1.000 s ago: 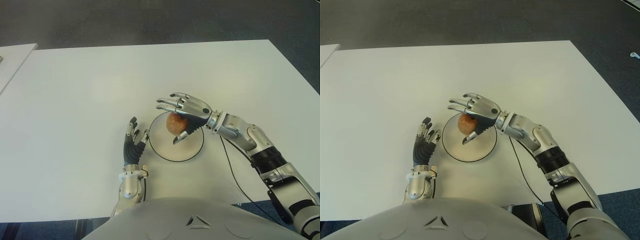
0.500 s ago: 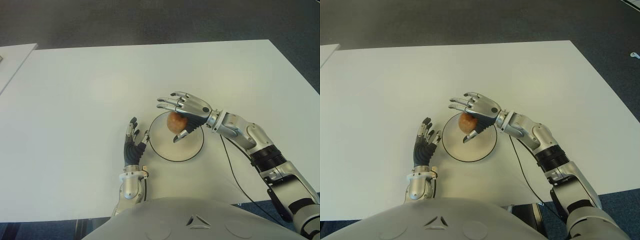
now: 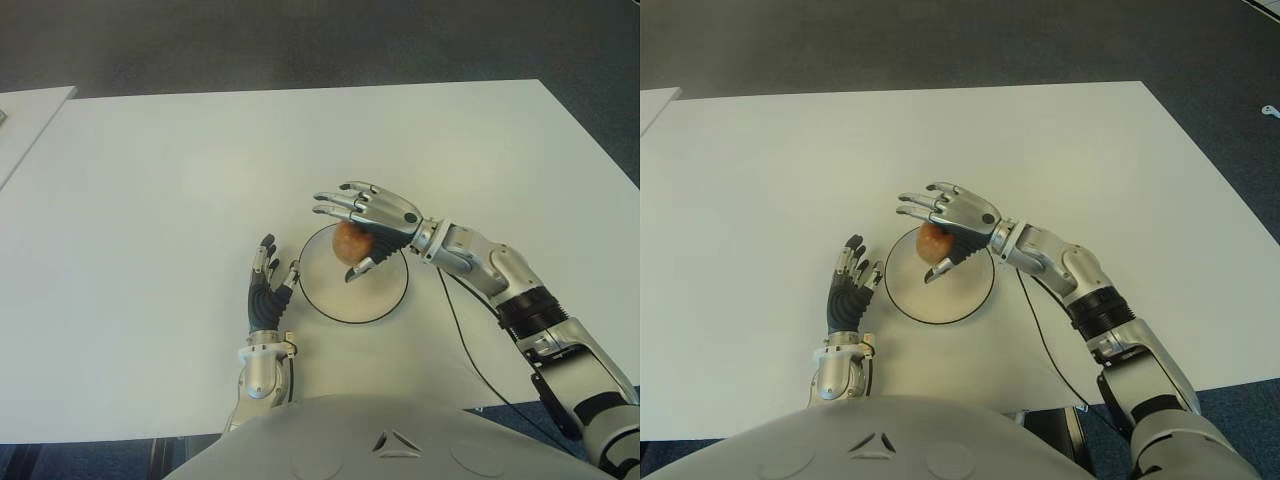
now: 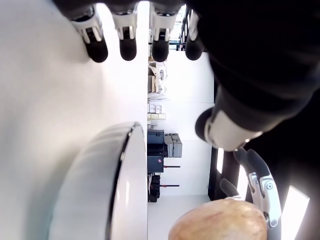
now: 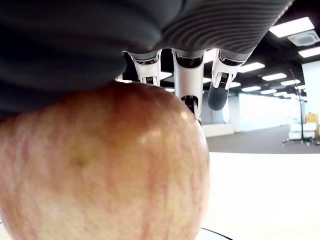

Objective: Put the apples into the plate.

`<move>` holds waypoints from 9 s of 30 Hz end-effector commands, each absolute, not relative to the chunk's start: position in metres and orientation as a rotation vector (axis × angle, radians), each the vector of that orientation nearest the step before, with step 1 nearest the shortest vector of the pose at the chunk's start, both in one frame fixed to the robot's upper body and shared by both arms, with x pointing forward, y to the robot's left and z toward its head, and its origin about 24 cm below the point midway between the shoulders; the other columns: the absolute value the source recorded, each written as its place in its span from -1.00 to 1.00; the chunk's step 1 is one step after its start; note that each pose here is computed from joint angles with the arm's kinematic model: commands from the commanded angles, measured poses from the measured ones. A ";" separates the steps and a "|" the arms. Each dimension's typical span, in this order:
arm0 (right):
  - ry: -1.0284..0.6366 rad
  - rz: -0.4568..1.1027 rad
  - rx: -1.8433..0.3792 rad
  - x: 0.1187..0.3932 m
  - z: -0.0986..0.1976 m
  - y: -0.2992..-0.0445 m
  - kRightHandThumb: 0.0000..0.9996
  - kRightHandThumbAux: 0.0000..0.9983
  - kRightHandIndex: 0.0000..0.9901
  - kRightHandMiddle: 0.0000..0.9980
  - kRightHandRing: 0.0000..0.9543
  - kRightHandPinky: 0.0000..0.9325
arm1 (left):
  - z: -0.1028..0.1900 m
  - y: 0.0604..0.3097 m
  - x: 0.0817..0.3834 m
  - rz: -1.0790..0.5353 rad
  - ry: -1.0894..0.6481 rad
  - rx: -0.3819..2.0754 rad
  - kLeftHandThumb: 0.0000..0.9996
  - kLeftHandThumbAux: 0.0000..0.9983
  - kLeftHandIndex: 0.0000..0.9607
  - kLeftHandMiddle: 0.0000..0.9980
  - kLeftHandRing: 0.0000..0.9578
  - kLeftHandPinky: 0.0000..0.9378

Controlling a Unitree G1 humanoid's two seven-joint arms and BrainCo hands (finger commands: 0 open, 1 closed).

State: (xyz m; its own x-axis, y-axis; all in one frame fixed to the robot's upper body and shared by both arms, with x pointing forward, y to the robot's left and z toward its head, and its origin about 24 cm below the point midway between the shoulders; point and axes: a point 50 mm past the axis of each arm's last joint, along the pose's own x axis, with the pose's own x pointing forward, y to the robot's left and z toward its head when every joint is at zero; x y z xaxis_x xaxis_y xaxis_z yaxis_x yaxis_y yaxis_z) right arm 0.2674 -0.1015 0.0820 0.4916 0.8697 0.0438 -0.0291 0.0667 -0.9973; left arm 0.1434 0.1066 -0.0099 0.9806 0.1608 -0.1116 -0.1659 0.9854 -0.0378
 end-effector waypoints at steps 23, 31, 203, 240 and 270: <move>-0.841 0.800 -1.260 0.267 0.086 -0.098 -0.98 -0.23 -1.00 -1.00 -1.00 -1.00 | -0.005 0.097 0.152 0.168 0.109 -0.087 -1.00 0.34 -0.93 -0.98 -1.00 -0.96; -0.542 0.879 -0.951 0.272 0.077 -0.100 -0.96 -0.25 -1.00 -1.00 -1.00 -1.00 | -0.005 0.096 0.153 0.173 0.114 -0.085 -1.00 0.25 -0.91 -0.95 -1.00 -1.00; -1.302 0.959 -1.758 0.284 0.092 -0.122 -1.00 -0.14 -1.00 -1.00 -1.00 -1.00 | -0.004 0.102 0.152 0.185 0.131 -0.078 -1.00 0.21 -0.89 -0.93 -1.00 -1.00; -1.295 0.984 -1.652 0.281 0.092 -0.119 -1.00 -0.08 -1.00 -1.00 -1.00 -1.00 | -0.006 0.101 0.153 0.166 0.132 -0.068 -1.00 0.31 -0.92 -0.99 -1.00 -1.00; -1.372 0.991 -1.575 0.282 0.092 -0.113 -1.00 0.11 -1.00 -1.00 -0.75 -1.00 | -0.006 0.098 0.154 0.186 0.123 -0.035 -1.00 0.25 -0.92 -0.97 -1.00 -1.00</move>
State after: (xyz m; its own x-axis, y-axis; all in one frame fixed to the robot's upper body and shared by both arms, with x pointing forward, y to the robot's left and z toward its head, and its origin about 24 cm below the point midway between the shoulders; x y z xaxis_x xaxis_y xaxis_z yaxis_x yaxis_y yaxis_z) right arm 0.2791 -0.1168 0.0875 0.1322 0.9896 -0.0568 0.3348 -0.0985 -0.9371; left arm 0.1459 0.1080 -0.0070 0.9782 0.1687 -0.1213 -0.1681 0.9857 0.0148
